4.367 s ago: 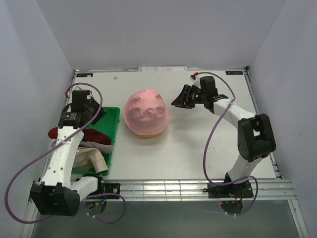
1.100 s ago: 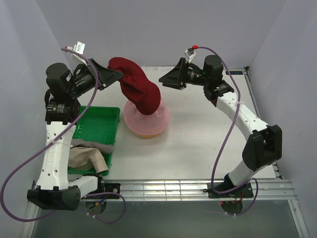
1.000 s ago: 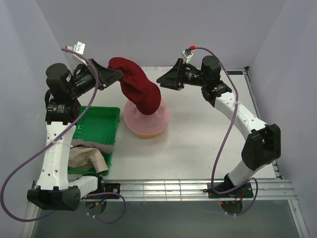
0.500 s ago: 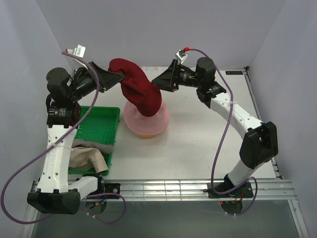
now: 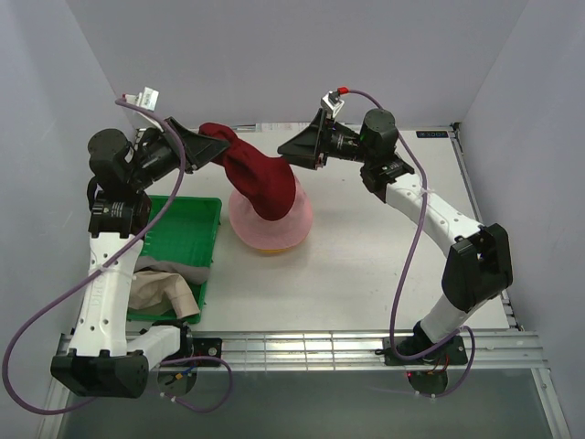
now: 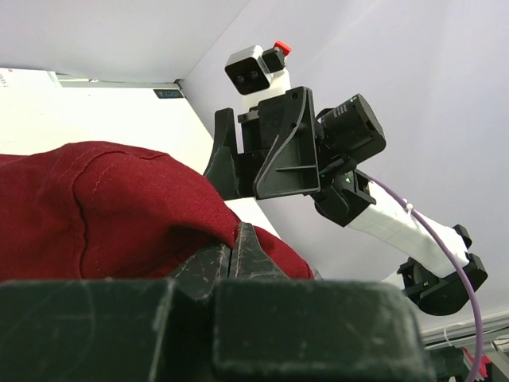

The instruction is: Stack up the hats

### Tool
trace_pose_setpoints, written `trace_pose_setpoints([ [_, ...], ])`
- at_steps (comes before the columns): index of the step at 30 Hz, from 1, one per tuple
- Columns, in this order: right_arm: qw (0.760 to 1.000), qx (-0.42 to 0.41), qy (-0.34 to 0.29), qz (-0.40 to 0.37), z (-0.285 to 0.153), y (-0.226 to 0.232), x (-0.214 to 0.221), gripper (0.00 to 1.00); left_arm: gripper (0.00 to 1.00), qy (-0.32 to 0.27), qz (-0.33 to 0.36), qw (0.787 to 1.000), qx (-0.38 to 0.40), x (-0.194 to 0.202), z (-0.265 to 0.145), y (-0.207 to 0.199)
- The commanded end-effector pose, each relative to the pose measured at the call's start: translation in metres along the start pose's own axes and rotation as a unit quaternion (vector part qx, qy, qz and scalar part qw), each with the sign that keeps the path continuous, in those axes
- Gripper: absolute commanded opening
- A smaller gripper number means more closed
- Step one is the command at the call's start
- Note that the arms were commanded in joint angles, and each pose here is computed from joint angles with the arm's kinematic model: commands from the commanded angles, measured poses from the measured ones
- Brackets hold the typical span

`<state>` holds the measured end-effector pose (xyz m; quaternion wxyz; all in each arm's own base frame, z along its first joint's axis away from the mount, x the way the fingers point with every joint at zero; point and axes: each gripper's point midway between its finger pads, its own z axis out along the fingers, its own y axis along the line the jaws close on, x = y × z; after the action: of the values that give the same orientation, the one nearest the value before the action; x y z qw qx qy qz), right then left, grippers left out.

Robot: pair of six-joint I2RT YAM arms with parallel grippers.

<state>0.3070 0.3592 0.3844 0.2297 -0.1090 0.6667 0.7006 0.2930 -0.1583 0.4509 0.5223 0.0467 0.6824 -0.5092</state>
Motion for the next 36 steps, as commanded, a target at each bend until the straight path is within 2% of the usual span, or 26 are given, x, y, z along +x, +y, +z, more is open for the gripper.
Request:
trace_pose_setpoints([
  [1,0.999,-0.035,0.008,-0.02,0.001,0.017,0.004,0.7,0.0,-0.019,0.04,0.999,0.018,-0.006,-0.009,-0.017],
  [10,0.999,-0.039,0.021,-0.005,0.008,0.012,0.015,0.7,0.0,-0.079,0.109,0.989,0.056,-0.025,-0.019,-0.045],
  [18,0.999,-0.047,0.024,-0.001,0.01,0.017,0.017,0.69,0.0,-0.077,0.105,0.989,0.066,-0.018,-0.017,-0.038],
  [21,0.999,-0.047,0.022,-0.002,0.01,0.019,0.015,0.62,0.0,-0.067,0.099,0.991,0.056,-0.013,-0.015,-0.031],
  [25,0.998,-0.052,0.026,-0.004,0.013,0.023,0.016,0.4,0.0,-0.058,0.088,0.994,0.042,-0.006,-0.018,-0.025],
  [27,0.998,-0.054,0.028,-0.006,0.013,0.026,0.016,0.34,0.0,-0.054,0.082,0.995,0.03,-0.003,-0.02,-0.022],
  [30,0.998,-0.052,0.031,-0.005,0.013,0.025,0.018,0.24,0.0,-0.053,0.066,0.996,-0.009,-0.005,-0.023,-0.015],
  [31,0.998,-0.051,0.032,-0.007,0.013,0.025,0.018,0.2,0.0,-0.038,0.038,0.998,-0.04,0.002,-0.024,-0.004],
  [32,0.998,-0.049,0.031,-0.007,0.013,0.024,0.018,0.17,0.0,-0.048,0.034,0.996,-0.065,-0.005,-0.026,-0.001],
  [34,0.999,-0.035,0.033,-0.012,0.013,0.019,0.018,0.12,0.0,-0.019,-0.008,0.994,-0.111,0.007,-0.026,0.018],
  [36,0.999,-0.007,0.036,-0.021,0.014,0.007,0.02,0.09,0.0,-0.016,-0.024,0.99,-0.137,0.006,-0.029,0.022],
])
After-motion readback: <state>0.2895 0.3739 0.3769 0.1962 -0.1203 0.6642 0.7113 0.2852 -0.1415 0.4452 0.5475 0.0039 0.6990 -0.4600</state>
